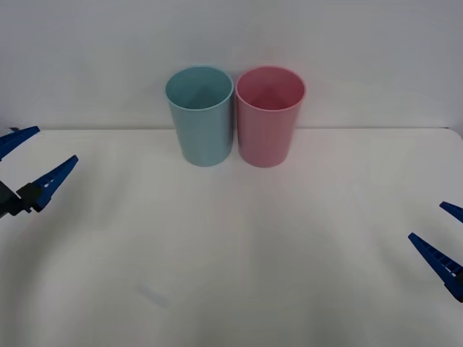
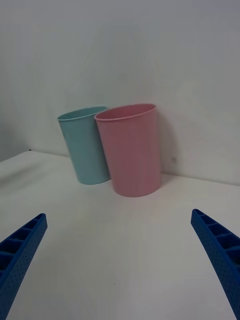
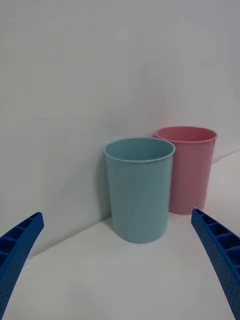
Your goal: Grasp the object on the table and drop it into the matching bin: aluminum can to the light blue bin, PET bottle to the pink bin.
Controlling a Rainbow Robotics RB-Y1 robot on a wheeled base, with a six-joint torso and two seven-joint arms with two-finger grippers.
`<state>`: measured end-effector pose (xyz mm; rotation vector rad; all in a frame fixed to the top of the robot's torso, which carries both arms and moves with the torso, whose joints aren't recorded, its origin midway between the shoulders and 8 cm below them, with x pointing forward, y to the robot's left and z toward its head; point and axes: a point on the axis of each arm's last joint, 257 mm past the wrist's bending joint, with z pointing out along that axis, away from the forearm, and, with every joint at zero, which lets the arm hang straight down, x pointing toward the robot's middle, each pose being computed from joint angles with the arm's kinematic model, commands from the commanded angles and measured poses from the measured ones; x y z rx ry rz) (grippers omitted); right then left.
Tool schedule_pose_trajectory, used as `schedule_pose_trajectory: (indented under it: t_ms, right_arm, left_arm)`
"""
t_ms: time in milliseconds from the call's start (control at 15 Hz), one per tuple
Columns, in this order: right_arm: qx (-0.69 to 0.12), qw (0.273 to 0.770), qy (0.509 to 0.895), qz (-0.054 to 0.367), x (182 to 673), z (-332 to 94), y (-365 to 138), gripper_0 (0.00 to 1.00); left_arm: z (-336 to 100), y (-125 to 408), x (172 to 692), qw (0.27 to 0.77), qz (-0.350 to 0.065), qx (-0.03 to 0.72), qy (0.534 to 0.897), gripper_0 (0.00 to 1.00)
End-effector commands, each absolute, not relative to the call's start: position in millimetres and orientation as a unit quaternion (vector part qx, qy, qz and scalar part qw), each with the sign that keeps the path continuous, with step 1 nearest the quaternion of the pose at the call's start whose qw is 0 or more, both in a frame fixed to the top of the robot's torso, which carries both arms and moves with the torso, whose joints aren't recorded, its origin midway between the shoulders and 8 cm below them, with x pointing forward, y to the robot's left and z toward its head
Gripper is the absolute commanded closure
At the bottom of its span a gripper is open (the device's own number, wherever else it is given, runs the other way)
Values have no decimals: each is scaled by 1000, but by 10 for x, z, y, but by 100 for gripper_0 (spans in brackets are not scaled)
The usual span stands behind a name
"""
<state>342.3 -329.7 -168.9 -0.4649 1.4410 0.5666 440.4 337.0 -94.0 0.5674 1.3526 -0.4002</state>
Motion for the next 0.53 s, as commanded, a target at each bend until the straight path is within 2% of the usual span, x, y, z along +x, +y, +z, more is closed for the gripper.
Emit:
schedule_pose_trajectory:
  t_ms: [67, 333, 533]
  right_arm:
    - [-208, 691, 645, 253, 3423, -1689, -3297, 0]
    - [-208, 691, 645, 253, 3423, -1689, -3297, 0]
    - [-208, 691, 645, 253, 3423, -1689, -3297, 0]
  left_arm:
    - [-1105, 3532, 4128, 711, -169, 275, 625, 0]
    - [-1384, 3753, 3784, 683, -157, 283, 655, 0]
    - [-1458, 3852, 3619, 673, -167, 269, 669, 0]
